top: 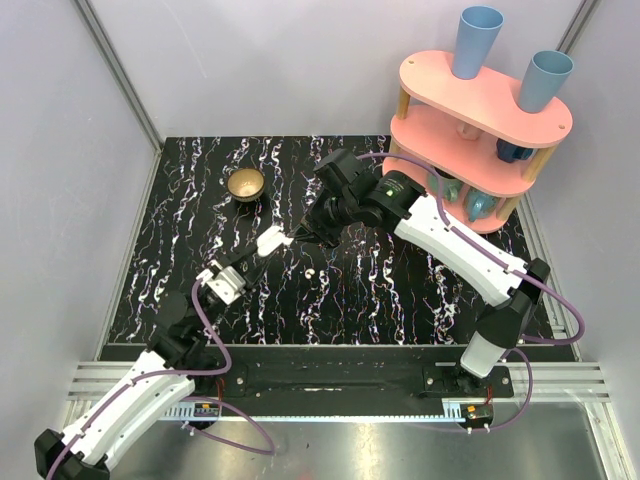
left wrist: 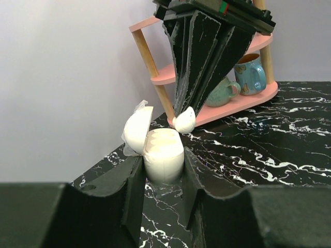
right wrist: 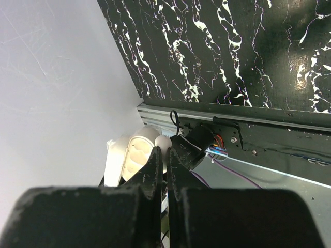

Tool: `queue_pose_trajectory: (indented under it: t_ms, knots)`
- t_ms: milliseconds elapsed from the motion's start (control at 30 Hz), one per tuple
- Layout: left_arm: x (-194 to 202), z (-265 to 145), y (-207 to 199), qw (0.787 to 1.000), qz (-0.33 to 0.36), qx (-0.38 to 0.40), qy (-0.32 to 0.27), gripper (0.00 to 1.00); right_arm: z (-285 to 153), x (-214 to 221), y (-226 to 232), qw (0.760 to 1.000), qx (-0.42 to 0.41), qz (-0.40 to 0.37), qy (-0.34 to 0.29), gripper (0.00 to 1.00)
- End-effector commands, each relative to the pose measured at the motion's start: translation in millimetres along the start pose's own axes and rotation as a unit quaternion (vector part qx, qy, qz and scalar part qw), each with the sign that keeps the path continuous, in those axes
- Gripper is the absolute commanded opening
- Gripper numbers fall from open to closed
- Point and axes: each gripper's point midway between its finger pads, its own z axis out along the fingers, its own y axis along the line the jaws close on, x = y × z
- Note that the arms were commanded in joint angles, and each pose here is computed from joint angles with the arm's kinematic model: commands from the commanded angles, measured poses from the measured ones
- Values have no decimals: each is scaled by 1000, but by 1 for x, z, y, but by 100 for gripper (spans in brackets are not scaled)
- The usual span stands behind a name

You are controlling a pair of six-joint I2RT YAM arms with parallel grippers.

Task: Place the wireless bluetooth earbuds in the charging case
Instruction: Insert the right earbud into the right side groove of the charging case.

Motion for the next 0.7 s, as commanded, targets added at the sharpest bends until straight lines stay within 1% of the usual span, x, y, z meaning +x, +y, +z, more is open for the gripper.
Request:
queue_pose_trajectory:
  t_ms: [0,133,267,533,667]
  knots:
    - [-22,7,0,999,20,17,-23,0,-25,0,15,999,-34,-3,-20,0]
    - [-20,9,-4,999,18,28,-19,0,-25,1,15,999,-34,-4,-15,0]
    - [-22,8,-2,999,20,23,-23,0,-24,2,14,999,-33,-1,-15,0]
    - [-27,11,-4,999,20,29,-31,0,-10,15,4,1000,-20,10,11,0]
    - [-27,12,-8,999,18,38,-34,0,-11,14,7,1000,-26,11,7,0]
